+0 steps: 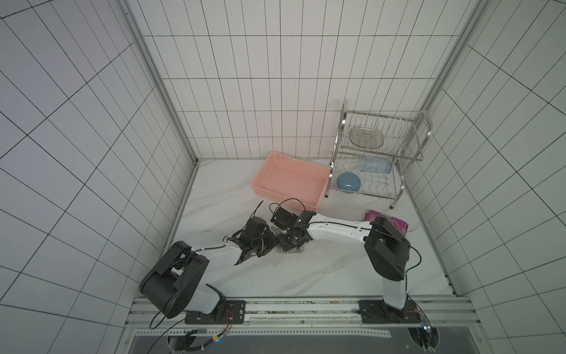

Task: Fold the square dishcloth
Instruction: Smooth out the cleaning item at the center of the board.

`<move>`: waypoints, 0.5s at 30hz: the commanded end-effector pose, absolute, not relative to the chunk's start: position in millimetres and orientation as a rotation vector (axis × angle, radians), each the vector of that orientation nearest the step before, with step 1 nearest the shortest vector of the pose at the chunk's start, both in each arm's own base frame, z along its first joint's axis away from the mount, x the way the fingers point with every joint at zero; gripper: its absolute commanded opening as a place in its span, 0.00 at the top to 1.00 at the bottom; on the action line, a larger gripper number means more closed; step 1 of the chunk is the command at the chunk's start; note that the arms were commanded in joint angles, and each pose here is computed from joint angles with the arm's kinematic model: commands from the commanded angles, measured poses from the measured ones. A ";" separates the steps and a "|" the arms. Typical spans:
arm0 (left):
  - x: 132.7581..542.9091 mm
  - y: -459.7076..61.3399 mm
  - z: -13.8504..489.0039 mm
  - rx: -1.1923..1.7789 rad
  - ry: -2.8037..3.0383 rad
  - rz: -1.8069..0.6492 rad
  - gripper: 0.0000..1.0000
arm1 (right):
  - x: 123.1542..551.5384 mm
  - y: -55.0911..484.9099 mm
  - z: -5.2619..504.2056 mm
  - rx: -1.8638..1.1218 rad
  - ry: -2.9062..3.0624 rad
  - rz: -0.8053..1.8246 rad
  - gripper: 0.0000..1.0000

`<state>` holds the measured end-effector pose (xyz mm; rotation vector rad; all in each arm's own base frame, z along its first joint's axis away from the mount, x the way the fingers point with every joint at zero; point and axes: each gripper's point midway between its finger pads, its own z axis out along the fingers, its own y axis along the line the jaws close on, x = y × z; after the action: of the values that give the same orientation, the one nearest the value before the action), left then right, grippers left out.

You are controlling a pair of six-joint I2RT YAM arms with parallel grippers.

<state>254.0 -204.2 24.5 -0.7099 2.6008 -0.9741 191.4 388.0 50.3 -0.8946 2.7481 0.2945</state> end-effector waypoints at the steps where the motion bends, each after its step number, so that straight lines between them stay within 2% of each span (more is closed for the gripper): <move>1: 249.7 -187.9 18.3 -0.754 2.616 -0.863 0.81 | 189.5 390.1 50.1 -0.887 2.756 0.328 0.91; 3: 250.1 -186.5 21.4 -0.768 2.603 -0.865 0.81 | 188.9 393.6 55.9 -0.887 2.744 0.358 0.89; 10: 253.2 -181.3 40.0 -0.781 2.551 -0.869 0.80 | 179.8 402.3 79.3 -0.895 2.712 0.495 0.70; 15: 252.4 -169.6 53.0 -0.810 2.507 -0.836 0.77 | 183.4 396.6 107.7 -0.854 2.656 0.524 0.66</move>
<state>250.4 -180.8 46.9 -0.7738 2.5382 -0.8873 183.1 397.6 81.9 -0.8875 2.7023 0.4691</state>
